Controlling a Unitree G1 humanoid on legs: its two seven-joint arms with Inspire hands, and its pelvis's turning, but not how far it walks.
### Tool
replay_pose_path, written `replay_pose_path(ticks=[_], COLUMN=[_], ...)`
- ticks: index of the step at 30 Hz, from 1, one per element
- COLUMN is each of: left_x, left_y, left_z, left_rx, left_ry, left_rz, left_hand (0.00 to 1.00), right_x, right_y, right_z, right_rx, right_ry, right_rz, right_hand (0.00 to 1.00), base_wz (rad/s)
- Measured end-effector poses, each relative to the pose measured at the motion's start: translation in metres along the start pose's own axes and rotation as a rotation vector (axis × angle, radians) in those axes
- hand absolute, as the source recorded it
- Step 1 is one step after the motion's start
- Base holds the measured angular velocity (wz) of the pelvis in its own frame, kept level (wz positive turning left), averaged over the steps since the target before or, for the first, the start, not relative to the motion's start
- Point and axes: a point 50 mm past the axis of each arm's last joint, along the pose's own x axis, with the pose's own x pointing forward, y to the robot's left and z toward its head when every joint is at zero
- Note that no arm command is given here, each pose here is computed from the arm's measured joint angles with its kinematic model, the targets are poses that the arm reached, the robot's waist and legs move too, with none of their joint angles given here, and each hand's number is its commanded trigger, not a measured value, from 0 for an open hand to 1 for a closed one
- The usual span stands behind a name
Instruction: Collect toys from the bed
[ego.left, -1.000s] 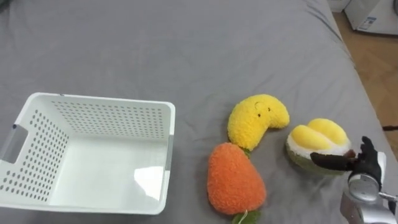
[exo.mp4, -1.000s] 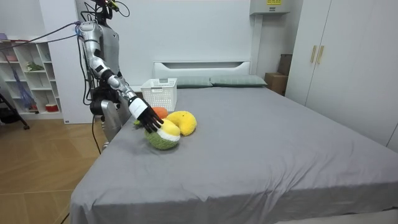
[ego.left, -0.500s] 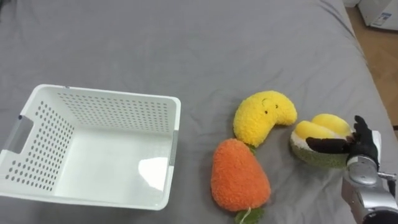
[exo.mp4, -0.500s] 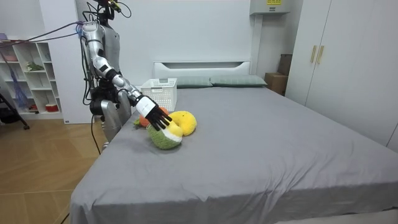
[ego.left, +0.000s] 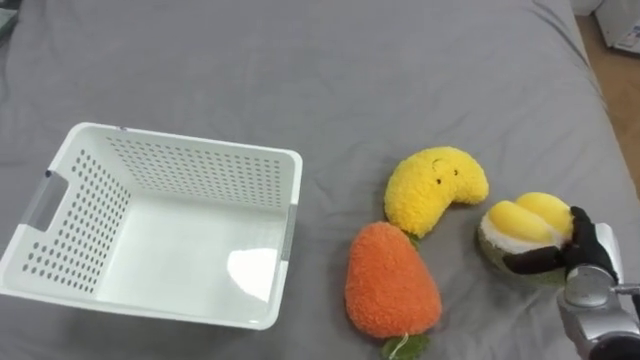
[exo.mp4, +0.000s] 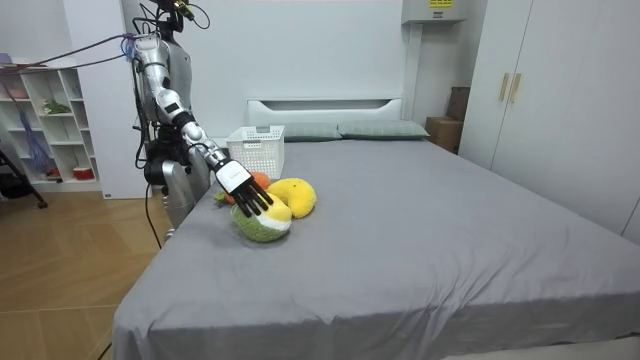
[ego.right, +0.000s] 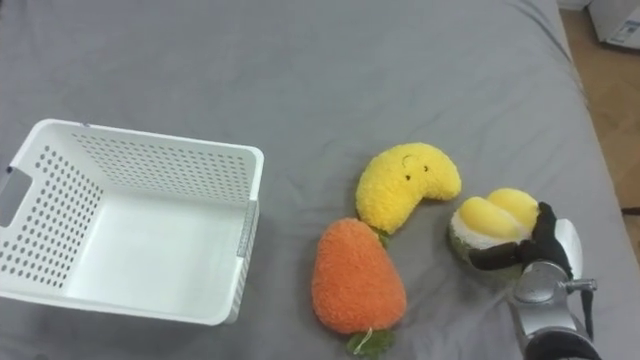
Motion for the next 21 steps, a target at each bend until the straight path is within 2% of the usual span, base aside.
replay_pose_path(ticks=[7,8,21], left_x=[0.0015,0.0016,0.003], left_y=[0.0001,0.0001,0.0003], left_z=[0.0065,0.0067,0.012], left_rx=[-0.005,-0.005,-0.048], left_ry=[-0.013,-0.013,-0.012], left_rz=[-0.014,-0.015,-0.016], left_hand=[0.0,0.0,0.0], right_x=[0.0023,0.0023,0.0027], right_y=[-0.0091,-0.0091,-0.0129], right_z=[-0.0053,-0.0055,-0.0059], right_rx=[-0.077,-0.081,-0.121], right_ry=[0.016,0.017,0.009], right_rz=[0.002,0.002,-0.032], right_hand=[0.02,1.0,1.0], base_wz=[0.0,0.0,0.0])
